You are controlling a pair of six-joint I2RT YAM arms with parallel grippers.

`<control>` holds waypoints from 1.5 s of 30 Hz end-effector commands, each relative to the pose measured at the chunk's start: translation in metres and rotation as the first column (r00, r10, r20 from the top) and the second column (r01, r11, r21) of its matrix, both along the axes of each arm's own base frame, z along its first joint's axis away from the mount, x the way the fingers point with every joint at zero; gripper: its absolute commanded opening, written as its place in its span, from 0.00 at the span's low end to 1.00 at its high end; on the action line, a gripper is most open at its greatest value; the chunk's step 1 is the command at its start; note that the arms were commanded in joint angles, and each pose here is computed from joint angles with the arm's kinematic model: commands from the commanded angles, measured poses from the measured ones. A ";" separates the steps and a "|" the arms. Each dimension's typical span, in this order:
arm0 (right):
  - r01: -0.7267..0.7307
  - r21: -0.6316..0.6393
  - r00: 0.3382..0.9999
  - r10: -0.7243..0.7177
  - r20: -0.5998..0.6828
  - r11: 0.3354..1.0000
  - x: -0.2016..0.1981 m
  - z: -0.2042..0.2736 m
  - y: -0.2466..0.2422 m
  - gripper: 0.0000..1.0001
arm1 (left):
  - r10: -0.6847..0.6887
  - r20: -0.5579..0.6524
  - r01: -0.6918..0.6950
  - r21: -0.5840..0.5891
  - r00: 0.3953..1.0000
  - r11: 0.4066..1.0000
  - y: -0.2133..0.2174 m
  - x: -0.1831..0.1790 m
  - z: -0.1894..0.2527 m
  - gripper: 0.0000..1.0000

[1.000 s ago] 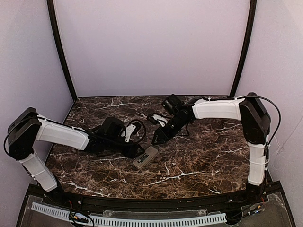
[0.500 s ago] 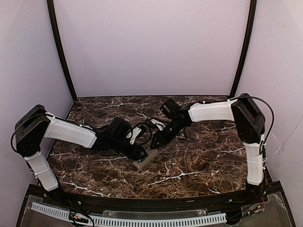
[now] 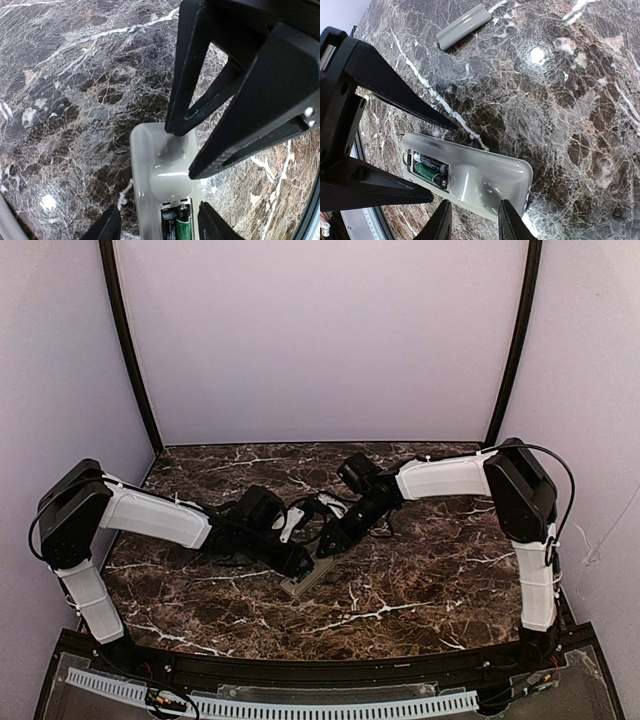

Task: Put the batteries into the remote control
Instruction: Hold the remote control without the battery cover at the center of the board, then press the battery in the battery compartment.

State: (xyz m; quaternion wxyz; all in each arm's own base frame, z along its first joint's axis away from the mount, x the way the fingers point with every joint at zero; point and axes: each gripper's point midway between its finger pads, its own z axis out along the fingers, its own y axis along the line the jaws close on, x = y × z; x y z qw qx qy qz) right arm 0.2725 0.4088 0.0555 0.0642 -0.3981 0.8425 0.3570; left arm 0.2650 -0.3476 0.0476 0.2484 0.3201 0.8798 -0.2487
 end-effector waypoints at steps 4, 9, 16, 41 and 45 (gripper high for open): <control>0.003 0.002 1.000 -0.003 -0.021 1.000 0.001 -0.011 -0.002 0.30 | 0.006 0.000 -0.006 0.033 1.000 0.999 -0.001 0.004 -0.002 0.53; 0.000 -0.004 1.000 0.000 -0.023 1.000 0.000 -0.015 -0.002 0.29 | 0.006 -0.012 -0.006 0.060 1.000 0.998 0.002 0.002 -0.006 0.53; 0.000 -0.004 1.000 0.000 -0.030 1.000 -0.001 -0.016 -0.003 0.29 | 0.001 -0.027 0.001 0.087 1.000 0.996 0.007 -0.003 -0.014 0.53; 0.006 -0.028 0.999 -0.007 -0.044 1.000 -0.003 -0.025 -0.006 0.24 | 0.026 0.014 -0.027 0.083 1.000 0.996 -0.001 0.008 -0.007 0.50; 0.006 -0.029 0.999 -0.007 -0.041 1.000 -0.003 -0.024 -0.006 0.24 | 0.020 0.005 -0.020 0.088 1.000 0.996 0.000 0.007 -0.011 0.49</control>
